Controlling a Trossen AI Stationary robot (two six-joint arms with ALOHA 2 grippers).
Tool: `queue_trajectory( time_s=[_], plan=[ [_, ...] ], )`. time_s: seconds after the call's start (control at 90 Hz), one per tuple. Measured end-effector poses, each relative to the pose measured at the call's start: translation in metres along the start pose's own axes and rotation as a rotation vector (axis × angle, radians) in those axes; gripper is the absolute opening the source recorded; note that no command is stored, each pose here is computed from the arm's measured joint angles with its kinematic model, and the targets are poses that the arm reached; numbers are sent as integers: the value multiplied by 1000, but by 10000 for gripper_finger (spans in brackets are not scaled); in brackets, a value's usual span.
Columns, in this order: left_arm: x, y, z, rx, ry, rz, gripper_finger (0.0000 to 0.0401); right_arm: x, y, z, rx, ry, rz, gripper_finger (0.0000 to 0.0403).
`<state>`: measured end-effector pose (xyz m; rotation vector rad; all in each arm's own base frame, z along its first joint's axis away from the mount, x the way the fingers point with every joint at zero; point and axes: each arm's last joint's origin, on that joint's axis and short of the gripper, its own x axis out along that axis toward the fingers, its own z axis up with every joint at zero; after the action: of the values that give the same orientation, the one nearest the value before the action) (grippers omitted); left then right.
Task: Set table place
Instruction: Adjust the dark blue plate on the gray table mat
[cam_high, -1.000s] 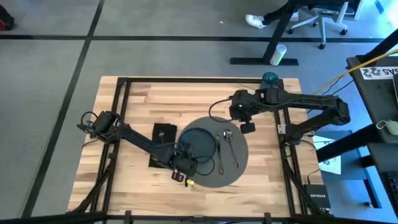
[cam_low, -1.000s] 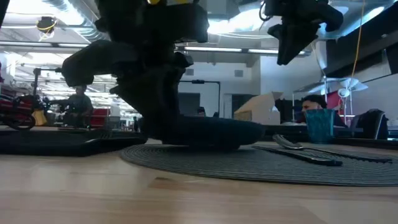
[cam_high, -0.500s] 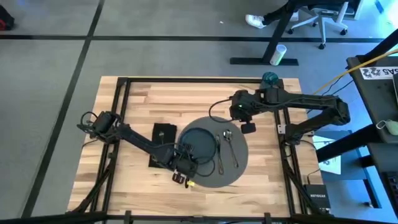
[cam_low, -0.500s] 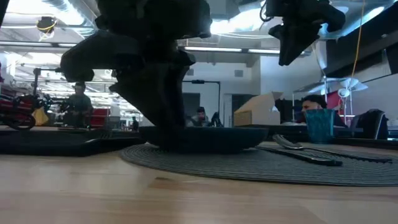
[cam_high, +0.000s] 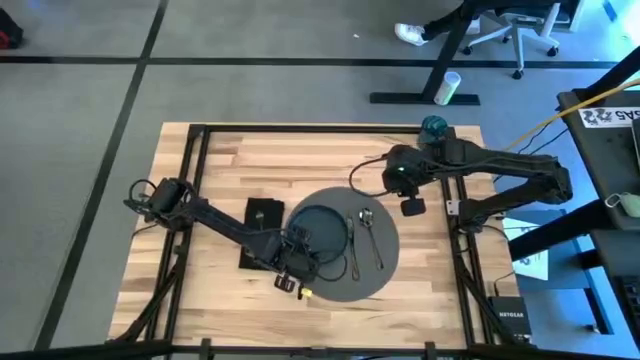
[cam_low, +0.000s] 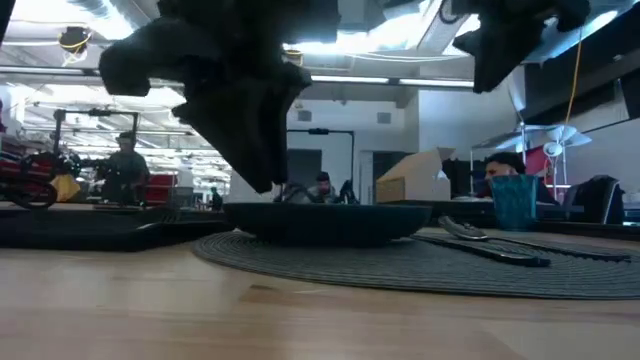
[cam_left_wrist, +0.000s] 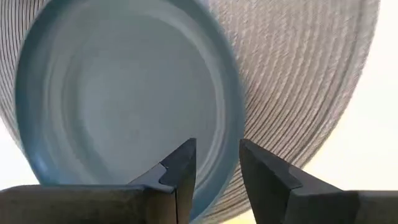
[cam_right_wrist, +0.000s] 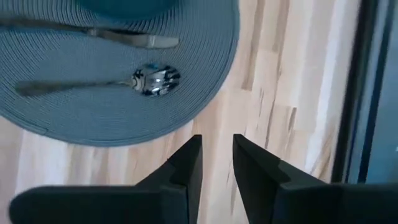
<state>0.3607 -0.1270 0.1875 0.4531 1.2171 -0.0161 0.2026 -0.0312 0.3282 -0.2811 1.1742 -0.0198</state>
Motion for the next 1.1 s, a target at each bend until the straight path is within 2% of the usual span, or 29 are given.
queue_trajectory(
  time_s=[0.133,0.244,0.533,0.744,0.944,1.1],
  plan=[
    [4,12,-2,-58,26,10,107,-9,4,-15,55,-33,-31,74],
    [5,22,1,-105,-5,17,107,-6,10,-31,106,-41,-35,74],
    [-12,50,9,-220,-185,40,107,25,34,-72,219,-120,0,74],
    [-15,65,-5,-306,-264,51,107,46,58,-92,245,-207,25,74],
    [-7,65,-23,-378,-350,-36,107,54,74,-102,268,-212,-39,74],
    [11,56,-38,-388,-349,-113,107,52,81,-100,292,-244,-114,74]
  ],
)
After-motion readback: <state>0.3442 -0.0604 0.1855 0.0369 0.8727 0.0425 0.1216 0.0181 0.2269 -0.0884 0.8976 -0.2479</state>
